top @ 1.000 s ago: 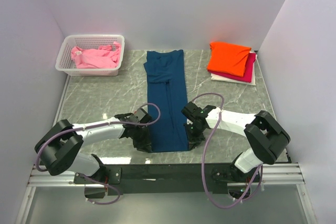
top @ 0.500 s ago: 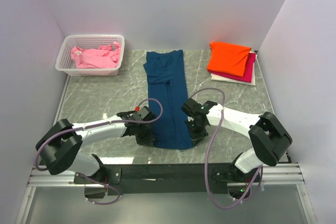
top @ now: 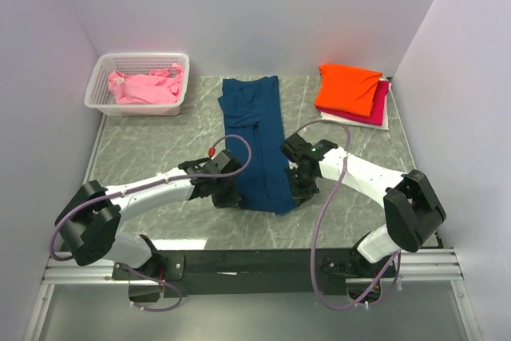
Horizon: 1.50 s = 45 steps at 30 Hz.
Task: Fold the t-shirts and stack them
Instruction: Fold the tshirt
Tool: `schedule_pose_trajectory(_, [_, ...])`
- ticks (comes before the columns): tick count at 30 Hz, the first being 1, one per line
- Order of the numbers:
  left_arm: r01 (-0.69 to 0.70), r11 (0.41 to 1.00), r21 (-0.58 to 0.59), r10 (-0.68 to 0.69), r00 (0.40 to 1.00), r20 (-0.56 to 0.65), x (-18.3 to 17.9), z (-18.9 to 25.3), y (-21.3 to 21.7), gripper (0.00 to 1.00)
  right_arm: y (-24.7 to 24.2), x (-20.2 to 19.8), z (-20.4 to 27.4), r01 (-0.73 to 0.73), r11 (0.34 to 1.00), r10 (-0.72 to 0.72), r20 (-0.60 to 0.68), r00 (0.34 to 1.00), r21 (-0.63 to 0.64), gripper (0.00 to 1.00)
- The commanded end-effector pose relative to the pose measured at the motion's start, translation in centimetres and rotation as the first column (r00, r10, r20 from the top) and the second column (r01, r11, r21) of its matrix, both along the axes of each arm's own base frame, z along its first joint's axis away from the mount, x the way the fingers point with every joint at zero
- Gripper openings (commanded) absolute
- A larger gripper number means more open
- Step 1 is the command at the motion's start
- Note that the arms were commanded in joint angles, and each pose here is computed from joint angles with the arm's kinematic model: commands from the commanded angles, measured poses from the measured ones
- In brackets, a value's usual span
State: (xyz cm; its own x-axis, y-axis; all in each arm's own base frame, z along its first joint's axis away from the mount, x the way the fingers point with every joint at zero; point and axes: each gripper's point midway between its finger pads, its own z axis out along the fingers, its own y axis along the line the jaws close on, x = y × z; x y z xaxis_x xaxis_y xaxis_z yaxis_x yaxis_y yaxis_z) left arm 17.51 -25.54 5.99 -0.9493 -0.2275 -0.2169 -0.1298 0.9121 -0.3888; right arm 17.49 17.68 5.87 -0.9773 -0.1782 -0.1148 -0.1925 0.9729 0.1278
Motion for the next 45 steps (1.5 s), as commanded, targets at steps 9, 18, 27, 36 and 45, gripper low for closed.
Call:
schedule_pose_trajectory(9, [-0.060, 0.996, 0.070, 0.052, 0.992, 0.115, 5.2, 1.3, 0.3, 0.00, 1.6, 6.6, 2.6, 0.063, 0.998, -0.065, 0.114, 0.991, 0.025, 0.00])
schedule_pose_trajectory(18, [-0.137, 0.984, 0.110, 0.115, 0.976, 0.184, 10.6, 1.8, 1.3, 0.00, 2.7, 12.0, 2.5, 0.075, 0.997, -0.077, 0.133, 0.988, 0.015, 0.00])
schedule_pose_trajectory(27, [-0.135, 0.981, 0.137, 0.108, 0.976, 0.189, 14.8, 0.7, 1.6, 0.00, 3.3, 16.2, 1.4, 0.114, 0.993, -0.113, 0.122, 0.986, -0.004, 0.00])
schedule_pose_trajectory(36, [-0.175, 0.981, 0.087, 0.154, 0.966, 0.208, 19.4, 1.1, 3.3, 0.00, 3.4, 20.7, 1.8, 0.155, 0.988, -0.152, 0.139, 0.979, -0.014, 0.00])
schedule_pose_trajectory(45, [-0.121, 0.992, 0.024, 0.114, 0.975, 0.192, 22.4, -0.1, 3.0, 0.00, 3.3, 23.5, 1.2, 0.183, 0.983, -0.179, 0.123, 0.976, -0.020, 0.00])
